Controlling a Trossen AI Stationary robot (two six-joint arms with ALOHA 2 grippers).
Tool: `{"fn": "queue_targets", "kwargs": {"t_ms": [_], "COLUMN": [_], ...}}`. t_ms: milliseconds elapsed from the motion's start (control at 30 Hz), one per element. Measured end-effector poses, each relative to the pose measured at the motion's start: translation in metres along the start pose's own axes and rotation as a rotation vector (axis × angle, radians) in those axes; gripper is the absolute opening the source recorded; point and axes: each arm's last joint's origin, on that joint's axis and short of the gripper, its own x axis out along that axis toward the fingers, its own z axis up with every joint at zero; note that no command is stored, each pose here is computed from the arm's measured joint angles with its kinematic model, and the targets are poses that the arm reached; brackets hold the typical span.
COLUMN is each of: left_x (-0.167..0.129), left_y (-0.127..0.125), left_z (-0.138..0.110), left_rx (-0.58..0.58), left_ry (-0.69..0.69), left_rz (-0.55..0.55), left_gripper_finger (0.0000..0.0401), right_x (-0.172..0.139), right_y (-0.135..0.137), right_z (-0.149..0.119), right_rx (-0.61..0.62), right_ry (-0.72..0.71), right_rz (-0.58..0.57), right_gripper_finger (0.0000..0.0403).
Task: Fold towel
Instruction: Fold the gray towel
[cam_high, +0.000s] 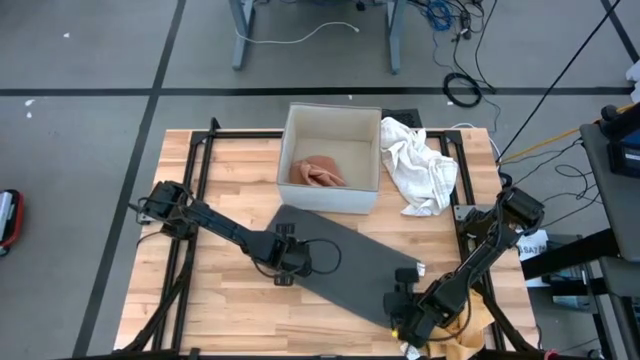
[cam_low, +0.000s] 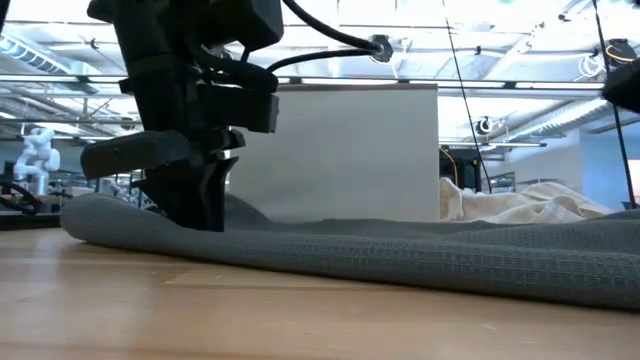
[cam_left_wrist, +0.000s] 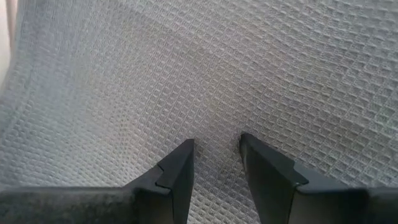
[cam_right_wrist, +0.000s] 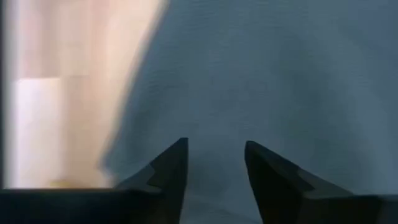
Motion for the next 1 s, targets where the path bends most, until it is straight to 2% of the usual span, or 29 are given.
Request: {"fn": "queue_targets", "kwargs": {"t_ms": [200, 433, 567, 733, 1000], "left_x": [-0.003, -0.013, -0.016, -0.017, -0.017], "left_y": [-0.015, -0.047, -0.059, -0.061, -0.056], "left_z": [-0.001, 0.009, 0.009, 0.002, -0.008], "left_rx": [0.044, 0.218, 0.279, 0.268, 0.229], "left_ry": [-0.037, -0.252, -0.319, -0.286, -0.169], "left_rz": [-0.037, -0.123, -0.082, -0.027, 0.013], "left_gripper_finger": [0.0144, 0.0144, 0.0144, 0.0144, 0.0144], "right_x": [0.006, 0.009, 0.011, 0.021, 0.044], "right_y": [-0.013, -0.017, -0.021, -0.030, -0.047], "right_z": [0.012, 0.028, 0.035, 0.034, 0.022], "right_rx": [-0.009, -0.125, -0.135, -0.090, 0.010], "right_ry": [0.010, -0.107, -0.150, -0.173, -0.171], "right_rz": [-0.039, -0.060, -0.099, -0.115, -0.069], "right_gripper_finger": [0.0164, 0.0153, 0.0151, 0.0151, 0.0151]}}
